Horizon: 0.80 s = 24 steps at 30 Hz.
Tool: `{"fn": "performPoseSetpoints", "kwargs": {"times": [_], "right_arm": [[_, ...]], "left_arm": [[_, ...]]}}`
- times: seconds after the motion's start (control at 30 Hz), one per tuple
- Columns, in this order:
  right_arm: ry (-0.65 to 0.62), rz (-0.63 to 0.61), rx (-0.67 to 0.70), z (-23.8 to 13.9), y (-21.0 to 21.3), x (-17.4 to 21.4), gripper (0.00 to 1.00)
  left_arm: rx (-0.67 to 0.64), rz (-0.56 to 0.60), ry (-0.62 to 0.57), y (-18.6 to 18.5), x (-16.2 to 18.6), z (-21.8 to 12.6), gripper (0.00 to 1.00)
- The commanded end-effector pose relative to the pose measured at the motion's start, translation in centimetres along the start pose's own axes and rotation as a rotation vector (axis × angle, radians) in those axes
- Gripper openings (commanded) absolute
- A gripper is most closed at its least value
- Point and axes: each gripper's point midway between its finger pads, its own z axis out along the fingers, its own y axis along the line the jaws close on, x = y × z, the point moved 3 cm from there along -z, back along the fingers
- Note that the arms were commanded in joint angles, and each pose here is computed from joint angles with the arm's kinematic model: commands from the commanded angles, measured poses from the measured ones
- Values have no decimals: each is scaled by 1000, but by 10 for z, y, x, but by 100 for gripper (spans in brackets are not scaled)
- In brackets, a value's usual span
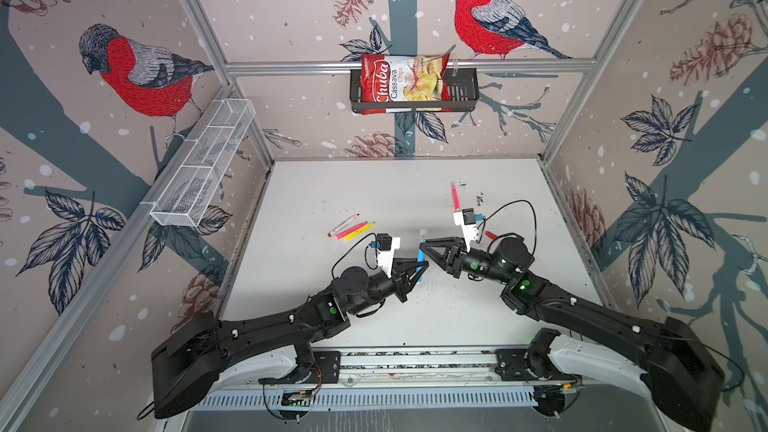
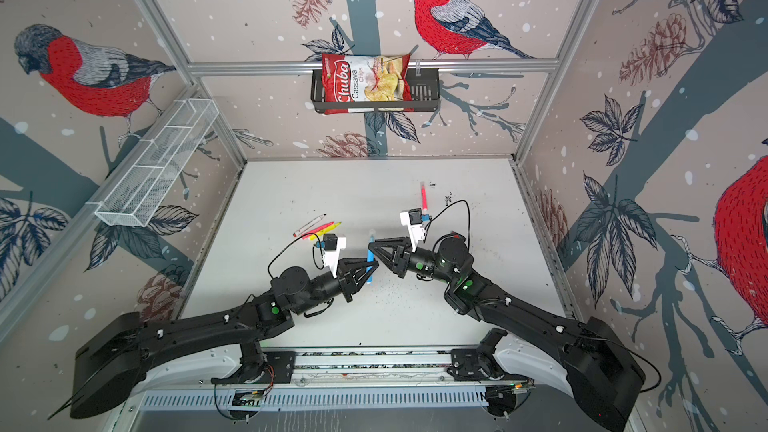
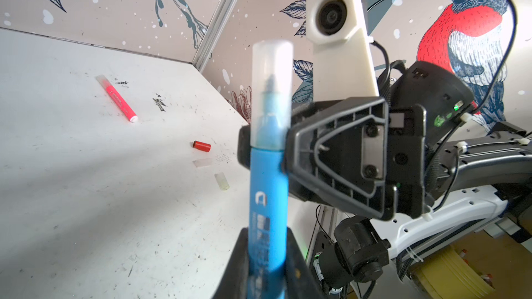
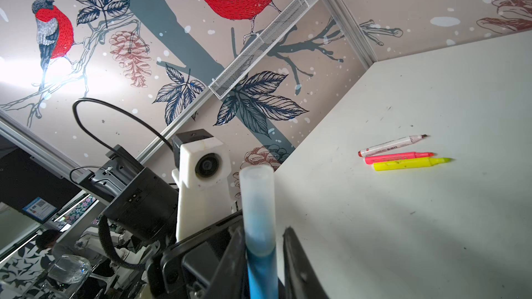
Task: Insert the pens into the pen caps
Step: 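Lower the cap onto the blue marker tip held by the left gripper, then open the right gripper and draw it back from the capped marker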
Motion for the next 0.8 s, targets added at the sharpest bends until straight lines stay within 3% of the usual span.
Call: {"fn": "performPoseSetpoints", "kwargs": {"times": [0.0, 0.3, 0.4, 0.77], "right_arm": [[27, 6, -3, 3, 1, 6, 25], [3, -55, 37, -4, 8, -6, 46], [-8, -78, 79, -8, 7, -13, 59], [-10, -156, 131, 0, 22, -52, 65]], "left_arm": [[117, 30, -140, -27, -34, -6, 2], [76, 49, -138, -22, -34, -15, 2], [62, 54, -131, -19, -31, -18, 2], [34, 66, -56, -12, -16, -16, 2]]}}
